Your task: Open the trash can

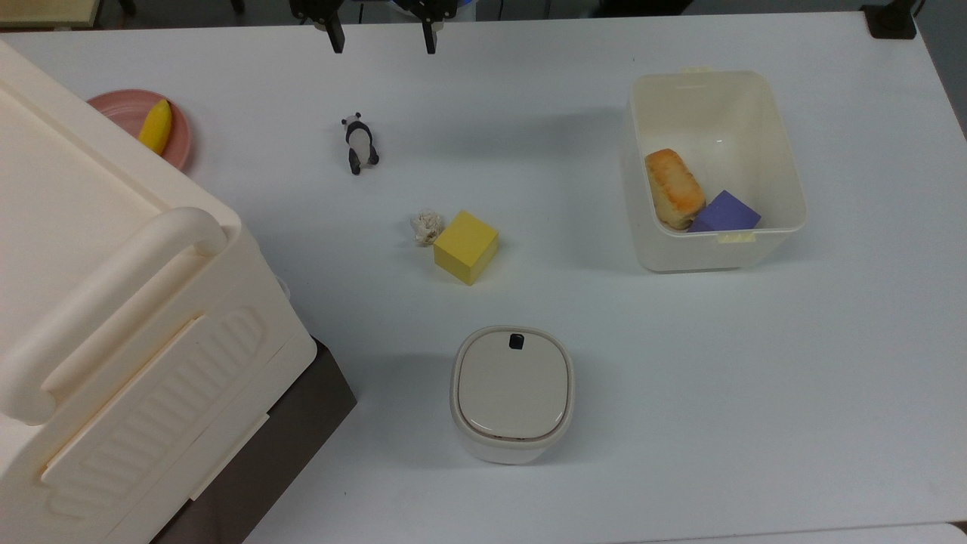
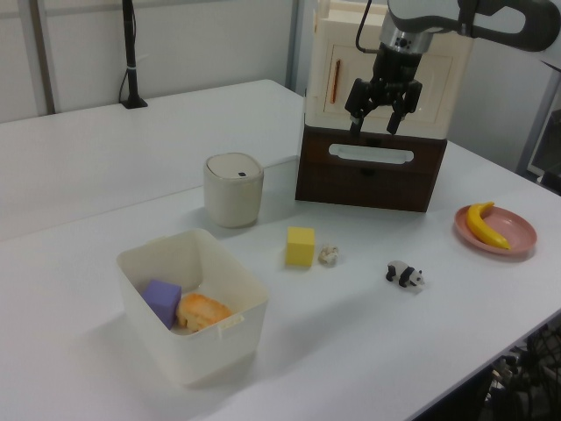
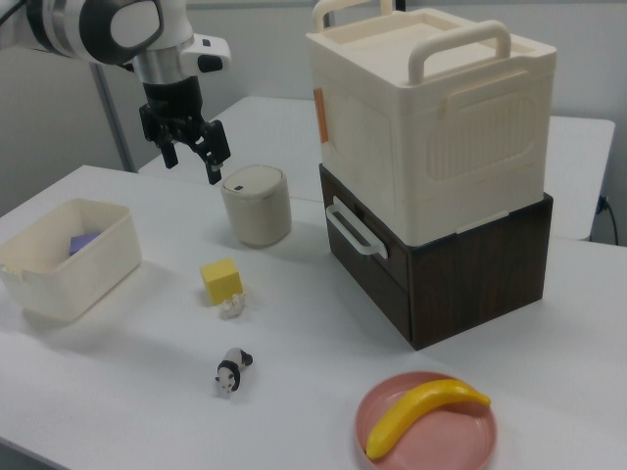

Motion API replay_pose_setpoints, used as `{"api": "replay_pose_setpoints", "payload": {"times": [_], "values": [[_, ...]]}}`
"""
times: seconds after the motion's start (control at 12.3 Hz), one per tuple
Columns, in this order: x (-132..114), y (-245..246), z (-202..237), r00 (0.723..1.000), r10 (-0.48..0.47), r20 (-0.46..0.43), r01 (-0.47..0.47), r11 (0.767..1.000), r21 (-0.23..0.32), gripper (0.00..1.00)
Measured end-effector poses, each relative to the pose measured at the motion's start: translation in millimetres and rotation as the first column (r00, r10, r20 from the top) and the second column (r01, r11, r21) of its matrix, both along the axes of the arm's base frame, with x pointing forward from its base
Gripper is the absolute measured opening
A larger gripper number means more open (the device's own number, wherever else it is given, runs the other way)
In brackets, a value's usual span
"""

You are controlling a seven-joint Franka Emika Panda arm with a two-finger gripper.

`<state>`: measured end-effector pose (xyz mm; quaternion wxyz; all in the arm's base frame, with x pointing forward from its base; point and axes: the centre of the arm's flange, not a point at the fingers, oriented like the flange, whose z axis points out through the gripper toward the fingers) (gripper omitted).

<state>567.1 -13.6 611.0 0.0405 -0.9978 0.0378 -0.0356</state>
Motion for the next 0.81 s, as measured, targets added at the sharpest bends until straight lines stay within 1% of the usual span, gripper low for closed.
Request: {"api": "replay_pose_setpoints", "payload": {"times": [0.16,0.32,0.81], "values": [[-1,0,-1,1.0,0.0,-0.012,0.0,1.0,0.001,1.0],[-9,-3,-1,0.998,-0.001,-0.064,0.001,1.0,0.003,1.0],[-12,-4,12,0.998,0.0,-0.062,0.0,1.0,0.003,1.0]]}}
